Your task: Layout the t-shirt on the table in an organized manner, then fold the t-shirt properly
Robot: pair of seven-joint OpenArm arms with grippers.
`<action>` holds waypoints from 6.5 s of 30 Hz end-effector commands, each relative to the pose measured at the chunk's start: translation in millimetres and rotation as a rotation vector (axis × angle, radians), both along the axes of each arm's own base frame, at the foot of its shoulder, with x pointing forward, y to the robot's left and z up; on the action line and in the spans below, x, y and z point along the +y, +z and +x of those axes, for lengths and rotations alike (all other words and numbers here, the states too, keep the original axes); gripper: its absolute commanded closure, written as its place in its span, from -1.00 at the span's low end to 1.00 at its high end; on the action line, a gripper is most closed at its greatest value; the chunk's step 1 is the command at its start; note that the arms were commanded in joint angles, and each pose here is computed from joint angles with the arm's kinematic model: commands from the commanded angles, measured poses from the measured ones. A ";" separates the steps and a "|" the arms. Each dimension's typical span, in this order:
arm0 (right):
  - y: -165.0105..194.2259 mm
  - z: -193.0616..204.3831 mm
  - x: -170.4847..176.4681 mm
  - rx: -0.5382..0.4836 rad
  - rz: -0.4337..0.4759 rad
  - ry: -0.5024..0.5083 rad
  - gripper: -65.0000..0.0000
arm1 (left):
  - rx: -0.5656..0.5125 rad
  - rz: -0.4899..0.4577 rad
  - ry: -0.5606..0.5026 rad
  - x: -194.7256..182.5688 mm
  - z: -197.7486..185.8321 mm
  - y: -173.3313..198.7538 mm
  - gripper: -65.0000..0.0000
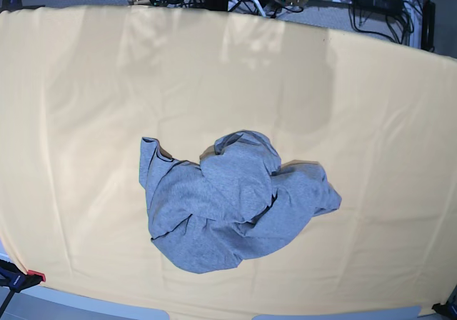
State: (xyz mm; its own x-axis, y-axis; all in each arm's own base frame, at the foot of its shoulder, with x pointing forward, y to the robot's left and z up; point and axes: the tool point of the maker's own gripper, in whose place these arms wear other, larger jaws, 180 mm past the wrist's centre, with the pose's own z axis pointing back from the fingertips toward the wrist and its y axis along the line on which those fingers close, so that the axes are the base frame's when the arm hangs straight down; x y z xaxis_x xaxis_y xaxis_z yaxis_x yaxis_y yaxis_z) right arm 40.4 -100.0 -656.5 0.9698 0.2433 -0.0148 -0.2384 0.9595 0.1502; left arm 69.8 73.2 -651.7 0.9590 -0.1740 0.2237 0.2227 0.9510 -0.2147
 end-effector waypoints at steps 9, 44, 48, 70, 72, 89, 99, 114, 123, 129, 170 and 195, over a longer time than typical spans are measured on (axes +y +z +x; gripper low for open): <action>0.6 6.9 -1.5 -0.015 -0.003 -0.001 1.00 | -0.020 -0.018 0.002 -7.4 6.8 2.1 1.00; 52.8 -125.4 -32.5 0.244 -0.006 0.164 1.00 | 0.274 -0.132 -0.133 36.9 -131.9 56.3 1.00; 80.7 -133.5 -48.4 0.182 -0.041 0.184 1.00 | 0.272 -0.148 -0.177 47.5 -143.9 86.9 1.00; 289.7 -84.5 -70.5 -0.256 -0.279 0.373 1.00 | 0.005 -0.243 -0.300 62.4 -104.1 292.5 1.00; 300.3 -74.5 -77.1 -0.274 -0.332 0.363 1.00 | -0.024 -0.242 -0.289 65.7 -95.3 303.3 1.00; 348.0 -14.9 -127.7 -0.572 -0.746 0.412 1.00 | -0.329 -0.179 -0.202 102.9 2.6 342.2 1.00; 370.6 74.2 -124.7 -0.874 -0.799 0.336 1.00 | -0.561 -0.190 -0.208 98.9 68.5 369.1 1.00; 417.6 200.5 -61.8 -1.294 -0.367 0.254 1.00 | -0.918 -0.154 -0.198 104.0 152.6 429.2 1.00; 363.1 261.8 -46.7 -1.228 -0.168 0.281 0.78 | -0.887 -0.127 -0.130 128.8 162.9 407.9 1.00; 353.1 290.2 -27.5 -1.191 0.010 0.313 0.10 | -0.825 -0.143 -0.077 139.6 161.1 382.9 1.00; 362.7 252.1 -34.3 -1.062 -0.194 0.434 1.00 | -0.801 -0.102 -0.214 147.0 162.9 386.7 1.00; 378.5 159.2 -128.8 -0.921 -0.739 0.484 1.00 | -0.885 -0.344 -0.437 90.1 158.2 413.2 0.95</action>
State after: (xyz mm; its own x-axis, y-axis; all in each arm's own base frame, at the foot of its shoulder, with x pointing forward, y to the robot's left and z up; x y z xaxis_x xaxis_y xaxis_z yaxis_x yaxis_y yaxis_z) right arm 195.2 -228.8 -289.1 0.5286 0.7881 0.3155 -0.3451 0.5391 -0.7684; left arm 224.8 164.8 -252.2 0.3367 -0.2755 0.9004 0.7320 0.6780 -0.0662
